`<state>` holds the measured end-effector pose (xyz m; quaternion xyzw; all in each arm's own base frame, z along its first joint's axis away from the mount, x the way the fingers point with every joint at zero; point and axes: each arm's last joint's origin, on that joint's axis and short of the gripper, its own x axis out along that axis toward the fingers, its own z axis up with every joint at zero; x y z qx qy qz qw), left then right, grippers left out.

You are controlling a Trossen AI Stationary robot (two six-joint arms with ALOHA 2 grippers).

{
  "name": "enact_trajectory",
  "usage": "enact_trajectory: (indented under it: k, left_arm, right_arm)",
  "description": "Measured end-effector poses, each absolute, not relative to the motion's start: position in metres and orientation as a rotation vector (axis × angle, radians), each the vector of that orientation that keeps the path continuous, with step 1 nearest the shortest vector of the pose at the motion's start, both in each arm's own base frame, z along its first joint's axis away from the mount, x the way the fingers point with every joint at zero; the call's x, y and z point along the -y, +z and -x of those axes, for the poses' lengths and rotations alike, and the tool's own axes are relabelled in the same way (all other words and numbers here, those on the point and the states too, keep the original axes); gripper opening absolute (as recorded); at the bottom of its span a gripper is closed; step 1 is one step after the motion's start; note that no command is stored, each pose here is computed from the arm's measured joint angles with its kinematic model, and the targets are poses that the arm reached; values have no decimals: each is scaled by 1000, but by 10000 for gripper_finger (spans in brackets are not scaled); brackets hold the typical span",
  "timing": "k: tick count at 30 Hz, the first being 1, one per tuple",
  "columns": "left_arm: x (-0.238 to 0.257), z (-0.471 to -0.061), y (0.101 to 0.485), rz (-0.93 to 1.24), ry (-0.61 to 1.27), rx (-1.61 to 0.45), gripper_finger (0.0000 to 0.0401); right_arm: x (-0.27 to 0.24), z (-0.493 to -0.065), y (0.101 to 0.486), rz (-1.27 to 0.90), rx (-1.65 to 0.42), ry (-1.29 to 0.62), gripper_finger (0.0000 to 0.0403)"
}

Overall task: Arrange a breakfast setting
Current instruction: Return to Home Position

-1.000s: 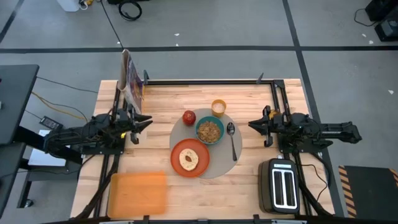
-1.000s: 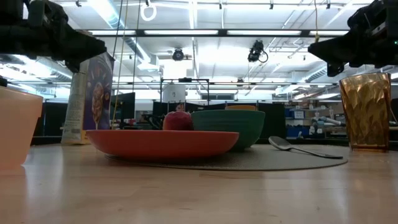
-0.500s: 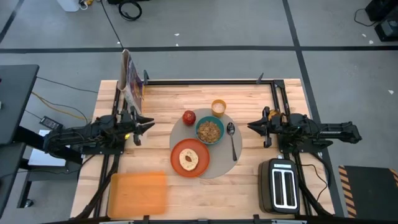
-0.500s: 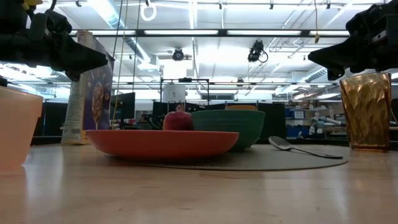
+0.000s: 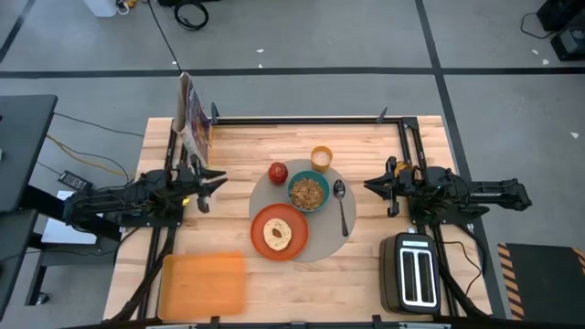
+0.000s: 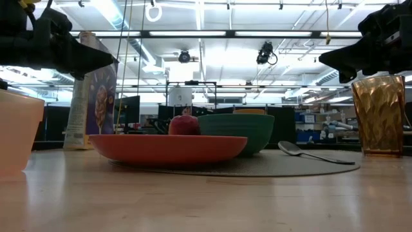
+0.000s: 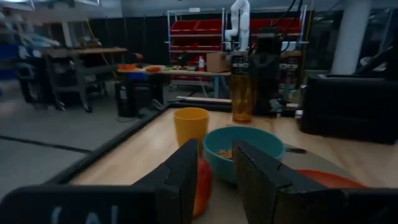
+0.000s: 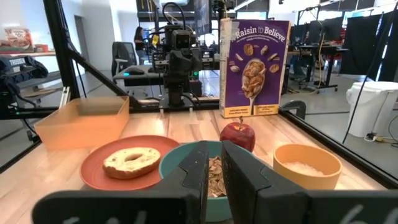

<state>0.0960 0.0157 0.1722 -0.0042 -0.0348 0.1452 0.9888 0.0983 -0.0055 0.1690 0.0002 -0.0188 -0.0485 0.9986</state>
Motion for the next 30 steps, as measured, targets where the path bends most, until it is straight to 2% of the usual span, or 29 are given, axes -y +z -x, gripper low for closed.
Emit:
enact_trajectory:
  k: [4,9,30]
  left_arm:
    - [-16,-96,172,-36,291,65,107]
    - [-13,-97,171,-21,195,55,107]
    - [-13,-97,171,-12,192,60,107]
  right_arm:
    - [5,-98,169,0,38,-97,52]
    - [6,-98,169,1,38,-97,52]
    - [5,-98,169,-4,38,-97,52]
